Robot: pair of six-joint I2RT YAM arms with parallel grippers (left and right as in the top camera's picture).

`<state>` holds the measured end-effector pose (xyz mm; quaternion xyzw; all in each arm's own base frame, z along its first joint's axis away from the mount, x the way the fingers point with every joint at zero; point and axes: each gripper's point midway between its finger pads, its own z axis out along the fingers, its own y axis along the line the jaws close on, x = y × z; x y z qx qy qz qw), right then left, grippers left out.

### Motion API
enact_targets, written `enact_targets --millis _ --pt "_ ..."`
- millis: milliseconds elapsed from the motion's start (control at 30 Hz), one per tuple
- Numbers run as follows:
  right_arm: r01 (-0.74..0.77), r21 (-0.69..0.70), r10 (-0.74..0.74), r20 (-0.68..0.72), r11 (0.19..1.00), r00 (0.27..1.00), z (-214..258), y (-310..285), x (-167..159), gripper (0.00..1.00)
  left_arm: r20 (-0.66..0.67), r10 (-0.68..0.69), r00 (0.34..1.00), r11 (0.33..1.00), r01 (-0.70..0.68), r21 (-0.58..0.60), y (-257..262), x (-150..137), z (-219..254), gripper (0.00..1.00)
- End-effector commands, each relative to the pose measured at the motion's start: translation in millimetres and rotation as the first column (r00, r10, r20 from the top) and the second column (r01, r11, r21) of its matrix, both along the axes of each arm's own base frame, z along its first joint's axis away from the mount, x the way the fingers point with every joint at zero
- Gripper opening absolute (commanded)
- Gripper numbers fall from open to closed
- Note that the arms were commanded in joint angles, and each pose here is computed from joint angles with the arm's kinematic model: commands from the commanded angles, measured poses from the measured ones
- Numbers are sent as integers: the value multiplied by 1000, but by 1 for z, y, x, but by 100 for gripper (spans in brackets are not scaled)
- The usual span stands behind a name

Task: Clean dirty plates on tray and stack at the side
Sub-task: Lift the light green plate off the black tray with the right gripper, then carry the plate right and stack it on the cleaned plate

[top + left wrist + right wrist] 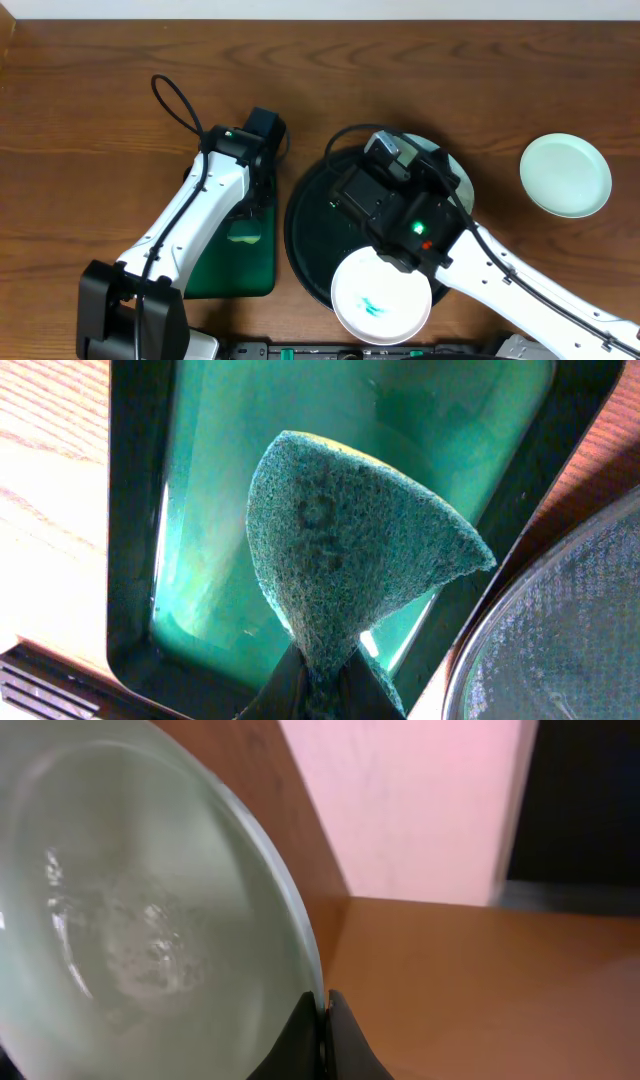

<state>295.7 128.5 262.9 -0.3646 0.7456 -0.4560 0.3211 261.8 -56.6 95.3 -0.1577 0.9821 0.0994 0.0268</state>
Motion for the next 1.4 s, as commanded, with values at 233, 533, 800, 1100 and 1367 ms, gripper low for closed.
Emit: enact_targets --millis 233,533,800,1100,1367 --pt "-25 -187 43 97 982 994 40 5 1 1 -11 -9 1000 1000 10 24 5 -1 -3 7" --pt "-24 -174 43 102 984 994 40 6 2 1 -11 -9 1000 1000 9 24 5 -1 -3 7" --pt "-67 84 68 -9 994 998 4 21 5 1 -11 -9 1000 1000 9 24 5 -1 -3 7" --pt "353 723 -195 -296 593 935 -70 13 24 1 -13 -9 1000 1000 9 25 5 -2 -2 7" --pt "581 789 -351 -496 199 794 -88 -60 46 2 -11 -9 1000 1000 10 24 5 -1 -3 7"
